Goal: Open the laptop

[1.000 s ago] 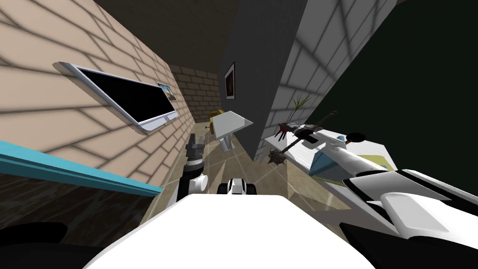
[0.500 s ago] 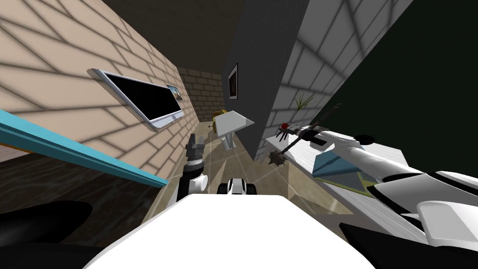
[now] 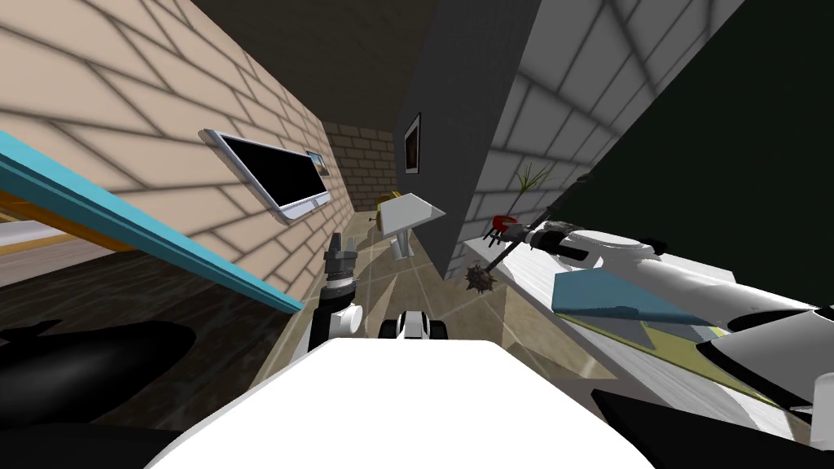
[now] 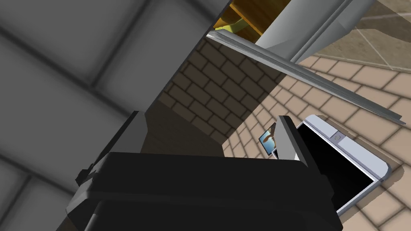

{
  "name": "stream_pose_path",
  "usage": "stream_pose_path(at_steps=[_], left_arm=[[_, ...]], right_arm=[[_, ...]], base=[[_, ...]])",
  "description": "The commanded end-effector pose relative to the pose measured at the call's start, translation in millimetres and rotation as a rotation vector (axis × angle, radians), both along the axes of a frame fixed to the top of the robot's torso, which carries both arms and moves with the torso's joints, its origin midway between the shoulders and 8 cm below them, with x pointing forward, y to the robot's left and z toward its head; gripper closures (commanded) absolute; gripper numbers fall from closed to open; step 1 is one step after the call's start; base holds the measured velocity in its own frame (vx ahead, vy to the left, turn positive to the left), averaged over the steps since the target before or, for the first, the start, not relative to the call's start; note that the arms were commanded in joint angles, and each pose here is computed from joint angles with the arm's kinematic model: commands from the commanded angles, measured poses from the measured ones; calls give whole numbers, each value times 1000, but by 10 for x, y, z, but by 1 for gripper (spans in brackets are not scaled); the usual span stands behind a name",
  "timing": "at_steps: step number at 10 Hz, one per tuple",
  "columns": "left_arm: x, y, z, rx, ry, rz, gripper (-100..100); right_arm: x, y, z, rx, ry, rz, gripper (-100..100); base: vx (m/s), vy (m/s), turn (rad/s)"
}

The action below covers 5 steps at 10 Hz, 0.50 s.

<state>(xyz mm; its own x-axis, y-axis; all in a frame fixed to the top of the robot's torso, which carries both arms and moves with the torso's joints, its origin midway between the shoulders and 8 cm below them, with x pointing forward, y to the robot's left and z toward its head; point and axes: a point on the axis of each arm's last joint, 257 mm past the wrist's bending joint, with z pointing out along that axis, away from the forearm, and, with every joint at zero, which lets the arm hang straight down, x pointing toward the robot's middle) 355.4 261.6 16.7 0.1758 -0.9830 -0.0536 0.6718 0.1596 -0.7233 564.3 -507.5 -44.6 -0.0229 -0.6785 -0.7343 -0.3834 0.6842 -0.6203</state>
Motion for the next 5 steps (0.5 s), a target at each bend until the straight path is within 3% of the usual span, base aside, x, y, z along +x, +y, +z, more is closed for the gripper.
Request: stream_pose_path(at_steps=[1,5], left_arm=[[0,0,0,0,0,0,0],[0,0,0,0,0,0,0]], right_arm=[[-265,-133,-257,-143,91,51,-100],[-689,-352,-571,-318,222,119,-100]], base=[[-58,-52,118],[-68,-56,99]])
